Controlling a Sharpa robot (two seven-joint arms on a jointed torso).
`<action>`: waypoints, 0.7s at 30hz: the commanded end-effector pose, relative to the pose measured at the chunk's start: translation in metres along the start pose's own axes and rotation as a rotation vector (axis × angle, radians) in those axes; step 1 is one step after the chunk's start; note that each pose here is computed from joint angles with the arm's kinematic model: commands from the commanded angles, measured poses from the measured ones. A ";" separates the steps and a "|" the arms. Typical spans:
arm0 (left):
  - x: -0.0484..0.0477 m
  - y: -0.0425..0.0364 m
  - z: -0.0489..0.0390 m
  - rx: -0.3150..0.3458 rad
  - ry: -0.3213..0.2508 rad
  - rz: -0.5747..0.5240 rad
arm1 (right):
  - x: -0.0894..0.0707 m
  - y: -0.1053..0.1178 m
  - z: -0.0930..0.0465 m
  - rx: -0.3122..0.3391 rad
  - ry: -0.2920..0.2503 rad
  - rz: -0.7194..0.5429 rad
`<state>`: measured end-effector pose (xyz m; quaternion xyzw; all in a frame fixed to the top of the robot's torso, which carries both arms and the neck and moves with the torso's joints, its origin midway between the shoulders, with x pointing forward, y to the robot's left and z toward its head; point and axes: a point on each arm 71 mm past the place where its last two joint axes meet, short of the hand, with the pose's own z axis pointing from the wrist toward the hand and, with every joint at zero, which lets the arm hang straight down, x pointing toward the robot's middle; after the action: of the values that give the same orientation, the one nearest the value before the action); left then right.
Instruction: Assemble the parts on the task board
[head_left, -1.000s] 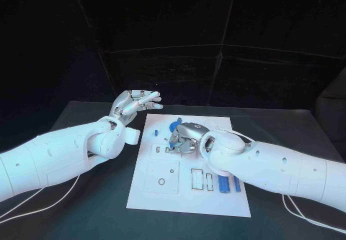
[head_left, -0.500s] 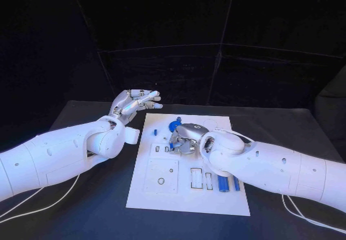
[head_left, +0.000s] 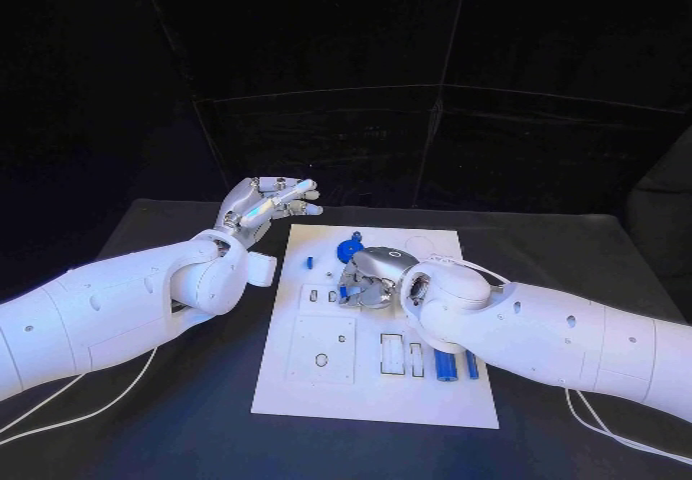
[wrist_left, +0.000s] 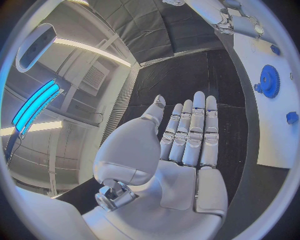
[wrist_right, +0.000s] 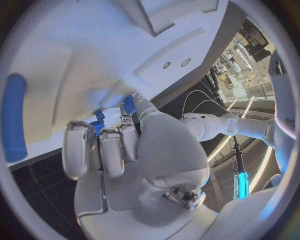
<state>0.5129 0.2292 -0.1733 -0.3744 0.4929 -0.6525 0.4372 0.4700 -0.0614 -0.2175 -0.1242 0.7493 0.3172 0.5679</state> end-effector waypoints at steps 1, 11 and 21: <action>0.0001 -0.0013 0.0001 0.006 0.009 -0.007 | 0.007 -0.002 -0.002 0.016 0.046 -0.013; -0.0001 -0.0013 0.0000 0.006 0.009 -0.007 | 0.007 -0.001 -0.002 0.016 0.047 -0.023; -0.0003 -0.0013 0.0001 0.006 0.009 -0.007 | 0.007 -0.002 -0.002 0.020 0.039 -0.024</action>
<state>0.5129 0.2303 -0.1733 -0.3749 0.4927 -0.6519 0.4378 0.4678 -0.0606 -0.2178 -0.1294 0.7492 0.3155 0.5678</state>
